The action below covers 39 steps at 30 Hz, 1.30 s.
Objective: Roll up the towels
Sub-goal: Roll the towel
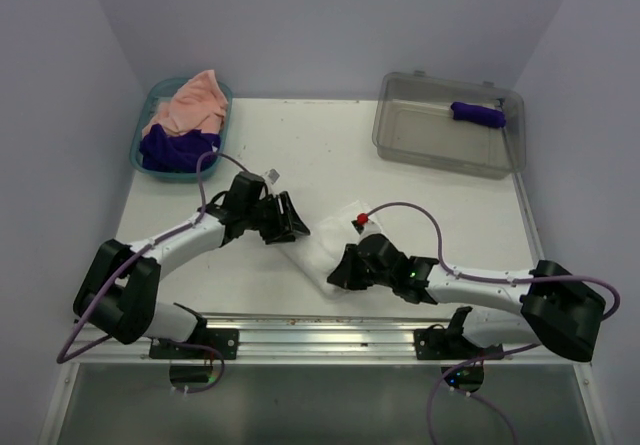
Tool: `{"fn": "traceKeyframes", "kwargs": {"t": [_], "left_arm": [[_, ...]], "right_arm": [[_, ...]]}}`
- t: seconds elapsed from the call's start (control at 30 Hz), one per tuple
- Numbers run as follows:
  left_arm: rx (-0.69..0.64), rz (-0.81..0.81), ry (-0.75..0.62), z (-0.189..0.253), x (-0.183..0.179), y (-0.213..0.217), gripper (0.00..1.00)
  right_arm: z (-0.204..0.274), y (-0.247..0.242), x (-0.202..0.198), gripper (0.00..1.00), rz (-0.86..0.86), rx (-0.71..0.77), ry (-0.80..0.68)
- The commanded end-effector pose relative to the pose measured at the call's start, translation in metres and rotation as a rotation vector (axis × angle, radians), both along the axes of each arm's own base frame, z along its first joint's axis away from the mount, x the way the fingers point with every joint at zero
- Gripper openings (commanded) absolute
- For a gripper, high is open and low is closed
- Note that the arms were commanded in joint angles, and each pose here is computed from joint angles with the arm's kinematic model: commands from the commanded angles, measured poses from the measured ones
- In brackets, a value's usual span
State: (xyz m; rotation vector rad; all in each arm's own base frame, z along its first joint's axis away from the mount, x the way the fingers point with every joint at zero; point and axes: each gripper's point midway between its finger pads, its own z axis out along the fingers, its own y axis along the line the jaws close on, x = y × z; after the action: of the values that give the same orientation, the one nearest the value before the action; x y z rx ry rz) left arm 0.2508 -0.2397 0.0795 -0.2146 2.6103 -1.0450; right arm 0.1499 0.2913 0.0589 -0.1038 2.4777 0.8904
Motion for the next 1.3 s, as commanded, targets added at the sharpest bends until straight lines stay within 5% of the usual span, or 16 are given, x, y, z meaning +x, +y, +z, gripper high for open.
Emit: {"fn": "traceKeyframes", "kwargs": {"t": [0.0,0.4,0.63,0.8,0.87,0.93,0.97,1.03,1.27], "left_arm": [[0.027,0.006,-0.073,0.025,0.006,0.007,0.57],[-0.056,-0.053,-0.1,0.037,-0.01,-0.02,0.58],[-0.086,-0.077,-0.103,0.026,0.0,-0.048,0.56],[0.019,-0.074,-0.021,-0.013,0.002,-0.045,0.55],[0.035,-0.081,0.025,-0.028,-0.001,-0.045,0.54],[0.041,-0.088,0.048,-0.034,-0.005,-0.045,0.54],[0.047,-0.089,0.056,-0.038,-0.005,-0.045,0.54],[0.049,-0.096,0.064,-0.04,-0.007,-0.046,0.53],[0.069,-0.109,0.085,-0.048,-0.013,-0.042,0.53]], "right_arm": [[-0.012,0.0,-0.011,0.0,-0.073,0.135,0.129],[-0.027,-0.018,-0.006,0.0,-0.206,0.263,0.258],[-0.032,-0.023,-0.009,0.0,-0.218,0.235,0.274],[-0.027,-0.032,-0.006,0.0,-0.191,0.114,0.222],[-0.011,-0.037,-0.001,0.17,-0.177,0.076,0.163],[-0.001,-0.053,0.001,0.48,-0.151,-0.08,0.067],[-0.002,-0.068,-0.004,0.54,-0.12,-0.186,0.038],[0.024,-0.068,0.005,0.62,-0.112,-0.257,-0.072],[0.073,-0.06,0.022,0.61,-0.012,-0.531,-0.32]]}}
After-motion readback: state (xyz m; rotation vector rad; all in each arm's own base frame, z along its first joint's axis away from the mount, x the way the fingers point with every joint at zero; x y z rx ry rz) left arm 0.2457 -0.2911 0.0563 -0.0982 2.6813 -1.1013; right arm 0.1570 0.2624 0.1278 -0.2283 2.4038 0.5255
